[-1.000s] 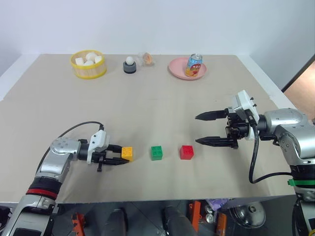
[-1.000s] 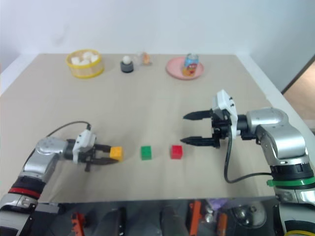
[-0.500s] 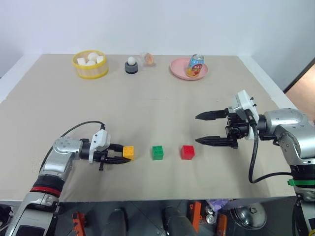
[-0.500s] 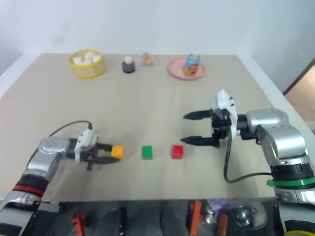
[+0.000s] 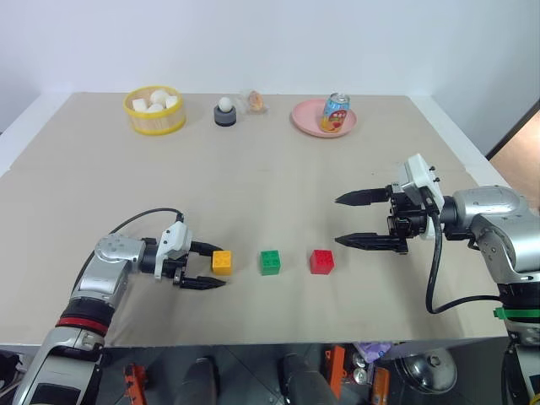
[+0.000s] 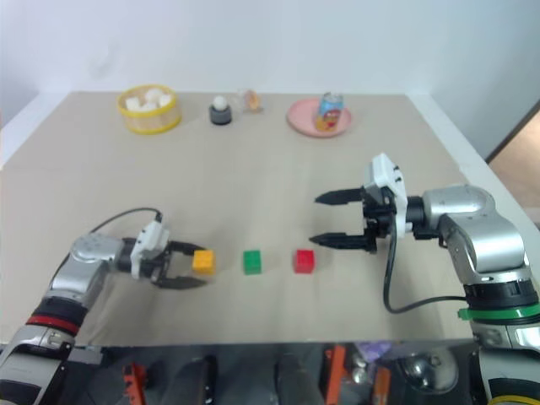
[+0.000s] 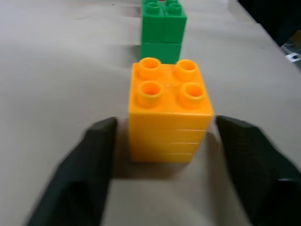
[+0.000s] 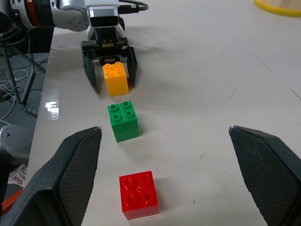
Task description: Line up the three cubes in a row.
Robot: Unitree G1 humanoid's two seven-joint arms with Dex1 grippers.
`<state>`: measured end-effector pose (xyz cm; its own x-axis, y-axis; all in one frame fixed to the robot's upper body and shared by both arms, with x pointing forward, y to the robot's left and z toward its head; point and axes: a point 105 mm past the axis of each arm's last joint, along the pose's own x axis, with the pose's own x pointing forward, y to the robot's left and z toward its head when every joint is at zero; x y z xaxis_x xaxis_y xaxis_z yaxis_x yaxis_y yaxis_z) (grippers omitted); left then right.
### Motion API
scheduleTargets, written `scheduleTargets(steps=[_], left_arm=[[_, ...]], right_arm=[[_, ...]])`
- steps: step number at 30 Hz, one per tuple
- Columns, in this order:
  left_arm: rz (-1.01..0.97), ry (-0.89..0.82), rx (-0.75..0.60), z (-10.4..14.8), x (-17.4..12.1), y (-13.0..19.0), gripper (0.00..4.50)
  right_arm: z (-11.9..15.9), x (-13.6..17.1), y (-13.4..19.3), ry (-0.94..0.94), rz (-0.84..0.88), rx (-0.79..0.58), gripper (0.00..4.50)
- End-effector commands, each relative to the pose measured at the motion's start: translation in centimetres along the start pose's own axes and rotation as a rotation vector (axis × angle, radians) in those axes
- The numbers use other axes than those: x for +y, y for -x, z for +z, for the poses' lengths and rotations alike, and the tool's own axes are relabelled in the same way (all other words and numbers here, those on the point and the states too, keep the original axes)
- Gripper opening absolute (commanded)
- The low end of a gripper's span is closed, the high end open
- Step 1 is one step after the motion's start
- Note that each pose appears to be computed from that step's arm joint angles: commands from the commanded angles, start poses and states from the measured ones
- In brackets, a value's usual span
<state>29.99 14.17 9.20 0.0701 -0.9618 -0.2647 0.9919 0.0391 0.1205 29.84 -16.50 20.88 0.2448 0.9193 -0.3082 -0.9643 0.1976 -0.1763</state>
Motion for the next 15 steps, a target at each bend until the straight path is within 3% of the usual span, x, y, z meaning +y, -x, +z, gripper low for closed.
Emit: scheduleTargets(steps=[1, 9, 15], left_arm=[[0.013, -0.056, -0.01, 0.9, 0.2, 0.3, 4.48], [0.059, -0.05, -0.012, 1.5, 0.4, 1.7, 4.48], [0.114, -0.046, -0.077, 3.5, 0.5, 2.7, 4.48]], right_arm=[[1.6, -0.1, 0.8, 0.059, -0.013, -0.02, 4.5], [1.7, -0.3, 0.7, 0.062, -0.01, -0.024, 4.5], [1.8, -0.3, 0.8, 0.064, -0.01, -0.021, 4.5]])
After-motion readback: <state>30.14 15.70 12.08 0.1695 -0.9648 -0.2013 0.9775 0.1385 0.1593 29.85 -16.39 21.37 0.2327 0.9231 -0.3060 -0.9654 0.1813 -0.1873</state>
